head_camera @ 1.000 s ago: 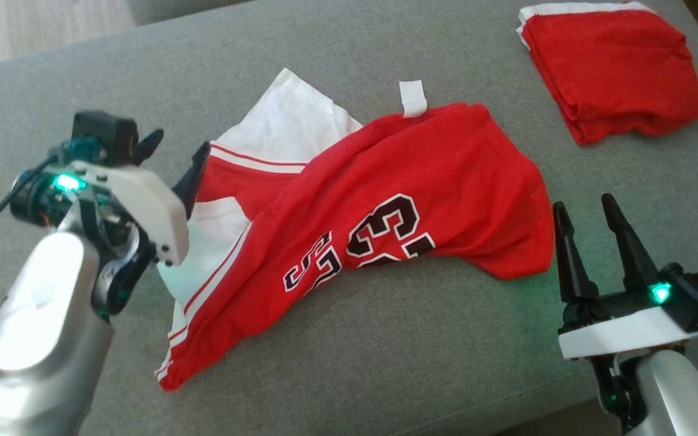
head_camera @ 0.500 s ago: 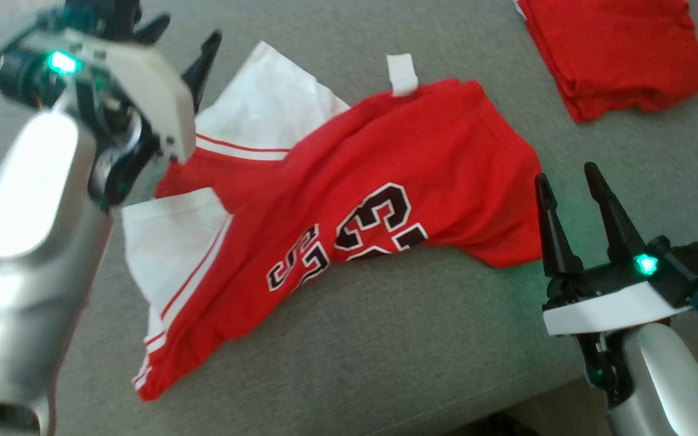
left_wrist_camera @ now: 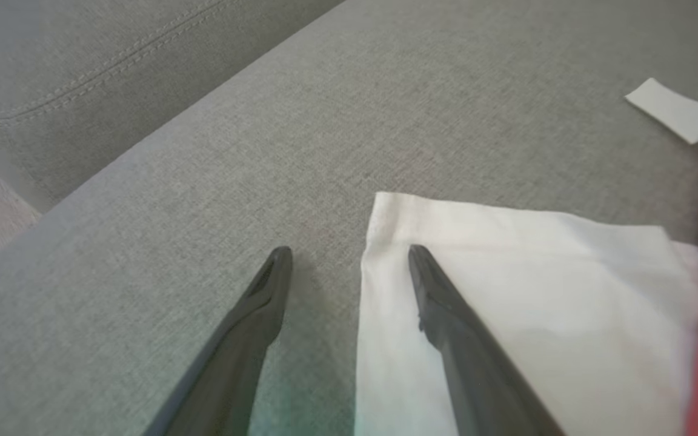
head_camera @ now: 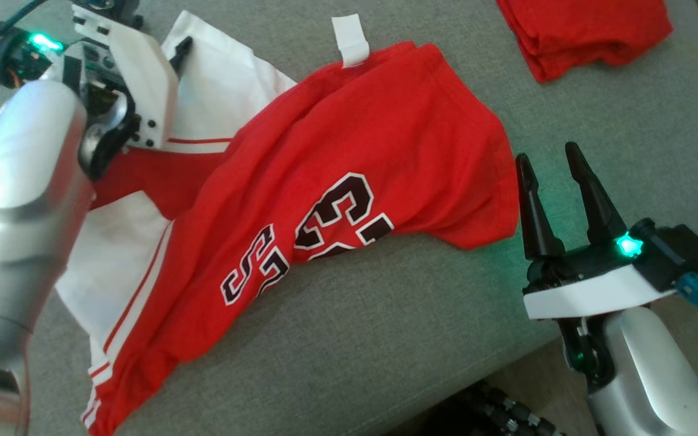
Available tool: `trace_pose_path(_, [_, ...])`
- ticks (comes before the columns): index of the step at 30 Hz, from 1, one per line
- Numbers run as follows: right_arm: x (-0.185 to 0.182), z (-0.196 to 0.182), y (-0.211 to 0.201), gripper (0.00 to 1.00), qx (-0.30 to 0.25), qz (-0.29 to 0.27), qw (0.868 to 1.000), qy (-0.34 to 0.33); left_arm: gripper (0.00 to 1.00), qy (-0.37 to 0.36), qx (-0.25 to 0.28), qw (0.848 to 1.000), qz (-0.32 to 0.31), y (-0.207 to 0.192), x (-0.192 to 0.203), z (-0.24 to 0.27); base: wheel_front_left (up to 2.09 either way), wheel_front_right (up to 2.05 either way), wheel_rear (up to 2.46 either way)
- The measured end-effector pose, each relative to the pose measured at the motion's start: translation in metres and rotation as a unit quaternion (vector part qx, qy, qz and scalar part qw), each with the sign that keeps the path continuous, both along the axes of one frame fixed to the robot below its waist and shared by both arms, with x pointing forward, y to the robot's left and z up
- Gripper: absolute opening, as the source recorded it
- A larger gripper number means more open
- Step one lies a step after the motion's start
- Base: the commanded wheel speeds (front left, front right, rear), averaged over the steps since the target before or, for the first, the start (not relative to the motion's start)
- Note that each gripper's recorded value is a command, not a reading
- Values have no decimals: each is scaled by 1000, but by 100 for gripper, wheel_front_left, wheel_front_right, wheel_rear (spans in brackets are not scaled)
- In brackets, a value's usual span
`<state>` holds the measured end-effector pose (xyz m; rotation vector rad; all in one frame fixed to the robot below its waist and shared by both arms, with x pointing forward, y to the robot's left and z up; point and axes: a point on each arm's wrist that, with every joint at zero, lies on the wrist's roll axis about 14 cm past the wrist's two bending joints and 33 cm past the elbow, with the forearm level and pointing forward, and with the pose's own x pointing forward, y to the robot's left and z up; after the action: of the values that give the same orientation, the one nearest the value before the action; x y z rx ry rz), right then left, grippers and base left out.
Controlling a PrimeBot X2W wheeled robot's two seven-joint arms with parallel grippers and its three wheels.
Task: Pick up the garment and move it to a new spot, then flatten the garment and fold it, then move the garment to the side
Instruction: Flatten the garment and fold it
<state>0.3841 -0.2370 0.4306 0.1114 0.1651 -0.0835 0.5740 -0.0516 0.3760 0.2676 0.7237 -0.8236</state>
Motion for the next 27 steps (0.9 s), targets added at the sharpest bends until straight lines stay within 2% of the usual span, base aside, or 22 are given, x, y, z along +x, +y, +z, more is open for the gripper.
trace_pose_path(6, [-1,-3,-3,100,1,-7,1000,5,100,3,2,1000,-1,-3,6,-7,0,0,0])
trace_pose_path(7, [-1,-3,-3,100,1,-8,1000,4,90,7,1,1000,-1,-3,6,-7,0,0,0])
trace_pose_path(8, [-1,-3,-3,100,2,-8,1000,4,45,11,1,1000,-2,-4,5,-8,0,0,0])
trace_pose_path(9, [-1,-3,-2,100,3,-8,1000,4,7,15,0,1000,-4,-5,3,-9,0,0,0])
trace_pose_path(10, [0,-3,-2,100,4,-8,1000,4,0,17,-3,1000,-6,-7,2,-9,0,0,0])
trace_pose_path(15, [1,-4,0,100,7,-7,1000,5,0,35,-19,999,-11,-11,-3,-7,0,0,0])
trace_pose_path(18, [1,-4,1,100,8,-6,1000,4,0,8,-29,999,-17,-11,0,0,0,0,0])
trace_pose_path(23, [0,3,1,100,9,-7,1000,-7,0,-89,-75,993,-18,-16,18,40,0,0,0])
trace_pose_path(27, [0,14,3,100,11,-3,1000,-24,0,-182,-124,975,-17,-25,37,108,0,0,0])
